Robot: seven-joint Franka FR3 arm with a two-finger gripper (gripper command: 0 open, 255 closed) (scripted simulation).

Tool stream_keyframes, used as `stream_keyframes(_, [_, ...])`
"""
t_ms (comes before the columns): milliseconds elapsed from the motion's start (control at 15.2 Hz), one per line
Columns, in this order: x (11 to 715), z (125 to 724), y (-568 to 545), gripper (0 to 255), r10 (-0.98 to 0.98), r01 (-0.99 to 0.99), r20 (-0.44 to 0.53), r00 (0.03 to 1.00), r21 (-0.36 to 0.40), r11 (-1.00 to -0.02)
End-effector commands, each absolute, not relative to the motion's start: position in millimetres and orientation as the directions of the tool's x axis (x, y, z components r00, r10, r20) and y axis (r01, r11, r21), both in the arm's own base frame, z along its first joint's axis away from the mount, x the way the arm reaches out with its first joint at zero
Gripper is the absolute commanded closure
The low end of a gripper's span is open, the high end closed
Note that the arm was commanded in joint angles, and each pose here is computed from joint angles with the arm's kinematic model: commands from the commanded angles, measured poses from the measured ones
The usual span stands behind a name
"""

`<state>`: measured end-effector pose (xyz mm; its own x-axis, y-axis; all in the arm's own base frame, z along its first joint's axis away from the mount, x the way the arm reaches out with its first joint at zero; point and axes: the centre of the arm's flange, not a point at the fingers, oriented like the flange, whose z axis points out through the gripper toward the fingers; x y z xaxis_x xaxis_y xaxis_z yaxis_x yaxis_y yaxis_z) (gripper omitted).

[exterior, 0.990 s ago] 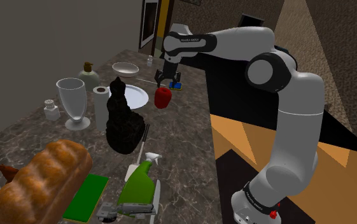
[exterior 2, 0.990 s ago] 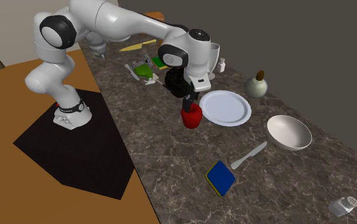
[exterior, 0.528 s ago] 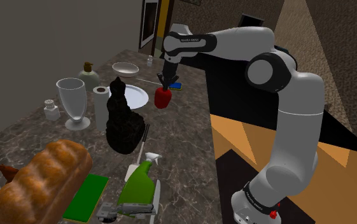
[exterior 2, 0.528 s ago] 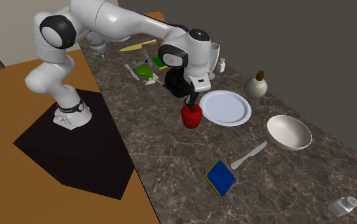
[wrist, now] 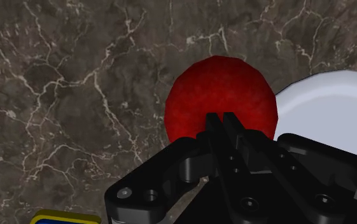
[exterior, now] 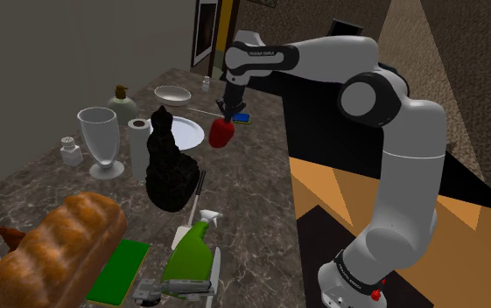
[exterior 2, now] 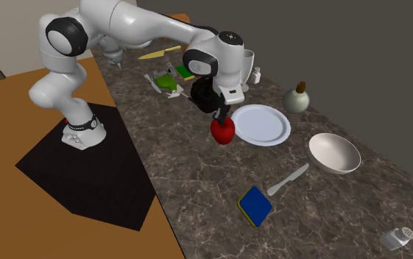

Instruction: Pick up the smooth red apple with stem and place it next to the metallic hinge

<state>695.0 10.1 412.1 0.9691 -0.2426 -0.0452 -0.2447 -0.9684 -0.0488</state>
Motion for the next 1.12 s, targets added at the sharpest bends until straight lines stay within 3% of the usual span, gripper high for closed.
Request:
stream_keyframes(0, [695,422,10,255,-0.243,-0.245,-0.045,0.969,-0.049,-0.968])
stream_keyframes(1056, [695,506,10,255,-0.243,-0.245,-0.045,0.969,-0.049,-0.968])
